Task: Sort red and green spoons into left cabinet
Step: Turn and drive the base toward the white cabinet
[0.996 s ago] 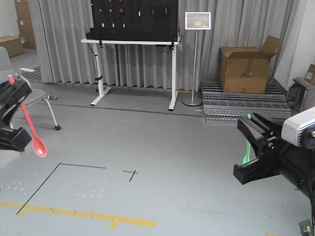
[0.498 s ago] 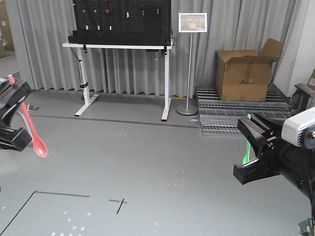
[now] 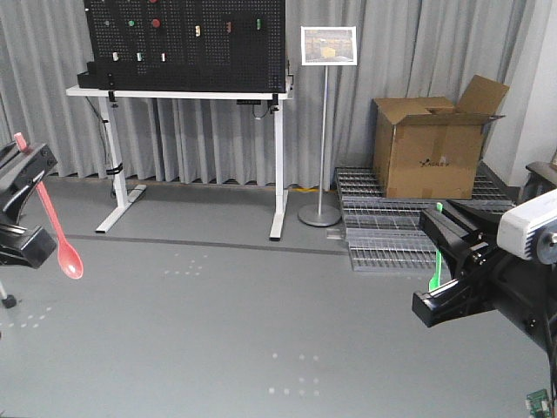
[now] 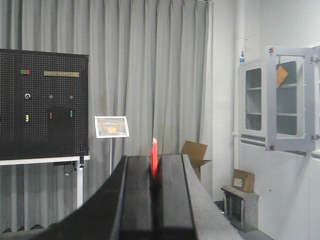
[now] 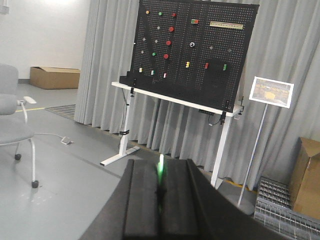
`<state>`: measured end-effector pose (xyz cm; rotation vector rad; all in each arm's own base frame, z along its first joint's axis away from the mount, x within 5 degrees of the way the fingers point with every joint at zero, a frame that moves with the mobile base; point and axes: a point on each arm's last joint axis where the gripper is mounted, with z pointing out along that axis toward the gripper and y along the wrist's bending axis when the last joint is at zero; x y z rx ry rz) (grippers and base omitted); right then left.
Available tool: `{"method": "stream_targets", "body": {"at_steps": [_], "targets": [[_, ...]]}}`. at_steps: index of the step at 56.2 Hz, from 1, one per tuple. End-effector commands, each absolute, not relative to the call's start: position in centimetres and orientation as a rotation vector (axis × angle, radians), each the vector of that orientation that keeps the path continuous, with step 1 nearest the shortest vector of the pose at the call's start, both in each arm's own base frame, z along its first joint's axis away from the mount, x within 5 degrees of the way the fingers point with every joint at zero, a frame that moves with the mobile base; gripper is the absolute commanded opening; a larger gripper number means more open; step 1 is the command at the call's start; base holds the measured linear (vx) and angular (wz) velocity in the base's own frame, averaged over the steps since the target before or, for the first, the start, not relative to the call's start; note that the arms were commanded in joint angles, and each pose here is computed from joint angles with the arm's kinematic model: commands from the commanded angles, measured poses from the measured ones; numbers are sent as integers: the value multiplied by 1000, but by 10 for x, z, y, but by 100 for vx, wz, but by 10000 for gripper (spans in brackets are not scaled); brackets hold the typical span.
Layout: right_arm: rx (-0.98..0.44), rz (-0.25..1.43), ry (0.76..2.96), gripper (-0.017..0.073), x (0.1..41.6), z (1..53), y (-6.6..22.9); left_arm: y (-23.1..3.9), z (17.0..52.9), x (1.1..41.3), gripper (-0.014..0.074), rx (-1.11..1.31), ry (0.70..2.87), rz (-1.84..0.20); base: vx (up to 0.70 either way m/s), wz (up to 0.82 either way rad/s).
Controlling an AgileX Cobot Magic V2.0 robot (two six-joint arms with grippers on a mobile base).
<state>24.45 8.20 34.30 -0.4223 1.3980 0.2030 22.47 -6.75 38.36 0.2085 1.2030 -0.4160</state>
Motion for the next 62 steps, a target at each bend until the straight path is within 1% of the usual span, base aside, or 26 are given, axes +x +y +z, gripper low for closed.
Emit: {"method": "stream_targets", "body": {"at_steps": [1, 62], "targets": [[-402, 223, 1275, -9, 239, 364, 81, -67, 403, 217, -6, 198, 1090, -443, 63, -3], [-402, 223, 1275, -9, 239, 364, 81, -67, 403, 217, -6, 198, 1089, -444, 61, -3]]}}
